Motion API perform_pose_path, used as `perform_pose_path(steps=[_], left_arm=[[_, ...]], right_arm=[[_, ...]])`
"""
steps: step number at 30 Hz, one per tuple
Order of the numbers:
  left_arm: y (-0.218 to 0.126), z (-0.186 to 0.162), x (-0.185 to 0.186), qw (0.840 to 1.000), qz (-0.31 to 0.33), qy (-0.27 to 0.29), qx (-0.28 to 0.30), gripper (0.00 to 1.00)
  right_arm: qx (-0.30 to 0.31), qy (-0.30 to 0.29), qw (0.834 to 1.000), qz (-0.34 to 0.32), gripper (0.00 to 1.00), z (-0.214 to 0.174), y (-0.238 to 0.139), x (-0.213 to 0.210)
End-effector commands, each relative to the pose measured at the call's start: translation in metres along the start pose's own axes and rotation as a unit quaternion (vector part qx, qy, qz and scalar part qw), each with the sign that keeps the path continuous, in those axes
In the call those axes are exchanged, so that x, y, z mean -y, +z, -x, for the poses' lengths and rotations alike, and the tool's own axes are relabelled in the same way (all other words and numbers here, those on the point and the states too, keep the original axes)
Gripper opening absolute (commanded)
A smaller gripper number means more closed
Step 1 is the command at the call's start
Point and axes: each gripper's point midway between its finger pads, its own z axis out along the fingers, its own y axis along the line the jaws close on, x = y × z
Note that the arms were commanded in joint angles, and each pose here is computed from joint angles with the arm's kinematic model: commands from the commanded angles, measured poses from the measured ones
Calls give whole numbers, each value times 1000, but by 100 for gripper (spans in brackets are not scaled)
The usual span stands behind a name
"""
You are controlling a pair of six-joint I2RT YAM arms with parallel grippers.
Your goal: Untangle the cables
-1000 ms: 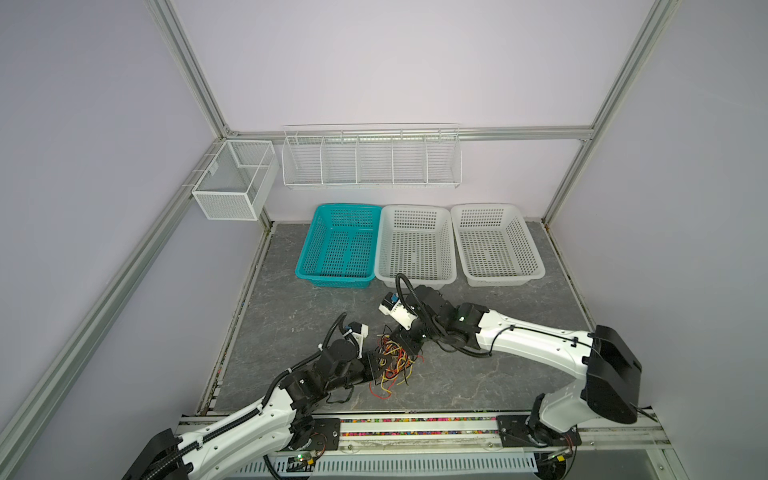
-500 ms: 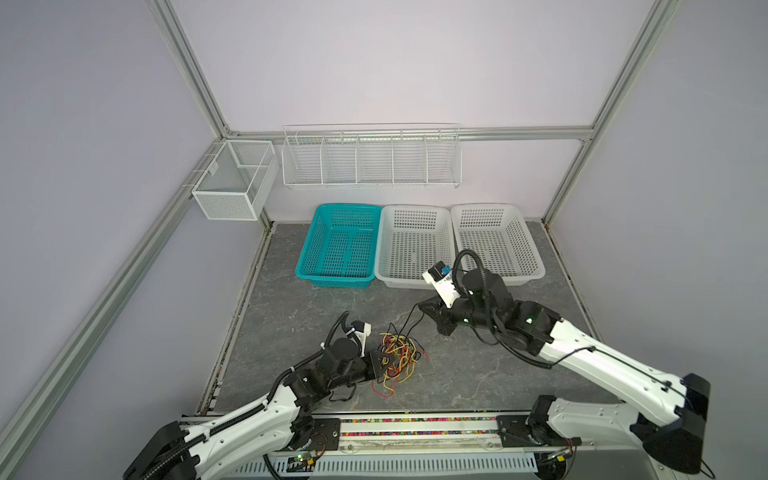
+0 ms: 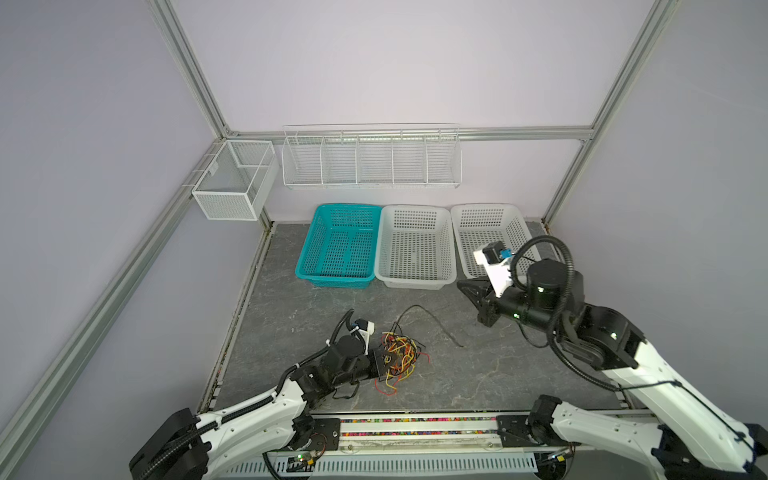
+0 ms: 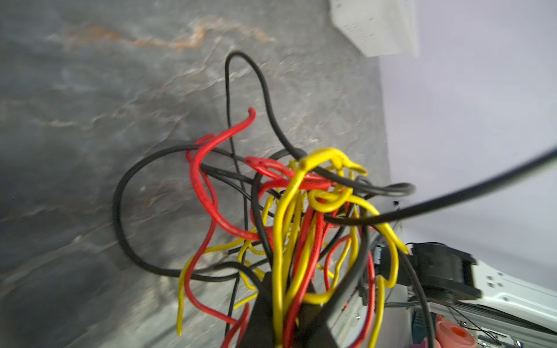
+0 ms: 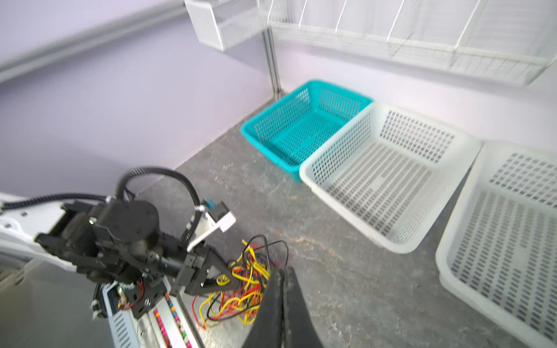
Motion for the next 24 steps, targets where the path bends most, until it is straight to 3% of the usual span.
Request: perform_pose_path(steps=[1, 4, 6, 11, 16, 24], left_arm=[[0, -2, -9, 1000, 19, -1, -3, 0], [-2, 1, -3, 1000, 11, 1, 1, 0], [-3, 3, 2, 1000, 7, 3, 2, 0], [-7, 12, 23, 1000, -24, 1, 13, 0], [-10, 21, 43, 999, -49, 1, 20, 0], [-10, 26, 64, 996, -85, 2, 16, 0]], right_arm=[[9, -3, 999, -31, 7, -1, -7, 12], [-13, 8, 1000, -26, 7, -25, 0, 14], [-46, 10, 999, 25, 7, -47, 10, -2], [-119, 62, 985, 108, 21, -110, 42, -28], [-147, 96, 977, 118, 37, -155, 70, -35], [-190, 97, 972, 98, 40, -197, 118, -42]])
